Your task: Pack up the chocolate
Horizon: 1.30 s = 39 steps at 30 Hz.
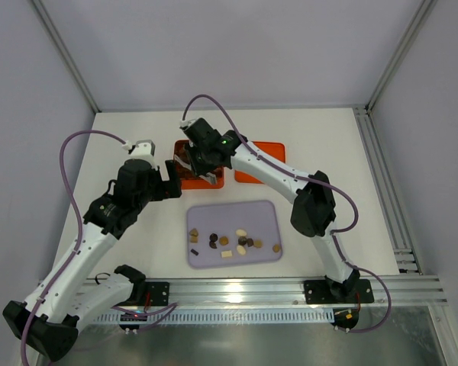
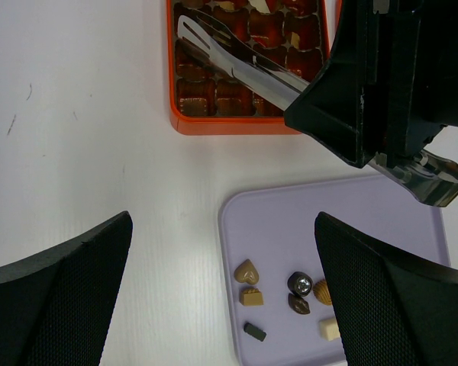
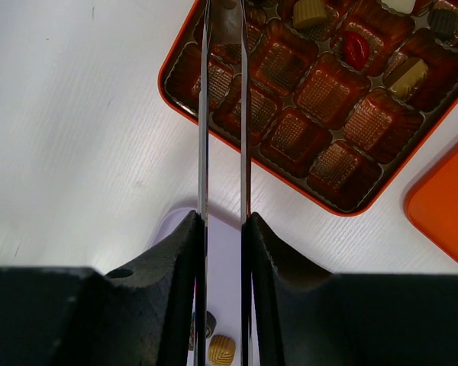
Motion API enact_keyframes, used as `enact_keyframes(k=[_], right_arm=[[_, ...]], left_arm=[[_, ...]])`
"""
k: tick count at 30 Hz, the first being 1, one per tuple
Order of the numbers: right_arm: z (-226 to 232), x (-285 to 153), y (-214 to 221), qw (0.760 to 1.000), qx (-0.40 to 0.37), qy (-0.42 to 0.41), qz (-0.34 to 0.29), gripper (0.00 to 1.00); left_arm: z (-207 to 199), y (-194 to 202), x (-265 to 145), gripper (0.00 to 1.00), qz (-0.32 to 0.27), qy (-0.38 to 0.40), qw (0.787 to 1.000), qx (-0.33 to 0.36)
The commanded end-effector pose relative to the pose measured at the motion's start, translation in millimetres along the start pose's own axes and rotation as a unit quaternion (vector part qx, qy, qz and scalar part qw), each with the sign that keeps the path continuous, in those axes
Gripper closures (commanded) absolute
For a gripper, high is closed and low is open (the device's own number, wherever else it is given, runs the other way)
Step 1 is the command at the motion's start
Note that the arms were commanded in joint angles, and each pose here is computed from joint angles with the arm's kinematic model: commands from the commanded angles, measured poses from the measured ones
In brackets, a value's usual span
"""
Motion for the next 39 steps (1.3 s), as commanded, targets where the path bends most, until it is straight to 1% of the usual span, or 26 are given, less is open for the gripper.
enact_keyframes(k=[1,6,8,14,20,24,28,32,33,35,36,37,39], right_arm=[[7,-8,-20,0.999,-0.002,-0.011,-0.04,0.68],[6,-6,-18,0.999,-0.003,-0.006,-0.036,0.67],[7,-6,-18,0.999,-0.004,-0.005,-0.036,0.64],[7,-7,-18,0.999,-0.006,-0.005,-0.036,0.63],[6,-8,-20,0.999,-0.007,-0.005,-0.039,0.58],[6,-12,-23,0.999,-0.009,-0.002,-0.043,0.58],[3,-26,-28,0.998,-0.009,0.008,-0.054,0.58],[-2,-48,-30,0.998,-0.009,0.021,-0.067,0.58],[-4,-59,-32,0.997,-0.007,0.025,-0.075,0.58],[-8,-69,-25,0.997,-0.005,0.031,-0.068,0.58],[-8,-86,-27,0.996,0.0,0.031,-0.08,0.59],[-12,-86,-16,0.997,0.0,0.036,-0.066,0.59],[-15,-99,-7,0.997,0.003,0.038,-0.062,0.58]], left_arm=[[-2,-6,-1,0.0,-0.018,0.006,1.0,-0.01],[-2,-7,-1,0.0,-0.018,0.006,1.0,-0.01],[-2,-6,-1,0.0,-0.018,0.006,1.0,-0.009],[-2,-7,-1,0.0,-0.019,0.006,1.0,-0.01],[-1,-7,-2,0.0,-0.02,0.005,1.0,-0.011],[-1,-7,-1,0.0,-0.019,0.004,1.0,-0.01],[-1,-7,-2,0.0,-0.02,0.004,1.0,-0.011],[-1,-8,-3,0.0,-0.024,0.007,1.0,-0.012],[-1,-8,-3,0.0,-0.025,0.006,1.0,-0.012],[-1,-8,-3,0.0,-0.025,0.006,1.0,-0.012],[-1,-8,-3,0.0,-0.025,0.006,1.0,-0.012],[-1,-8,-3,0.0,-0.025,0.005,1.0,-0.012],[-1,-9,-4,0.0,-0.026,0.006,1.0,-0.012]])
Point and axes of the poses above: each gripper's point midway between its finger pads, its own x axis out along the fingers, its own z axis along the line the jaws close on, y = z × x, the point moved 5 cm from there along -x, back along the fingers, and after that the axes turned 5 degrees about -x, right-handed, at the moved point
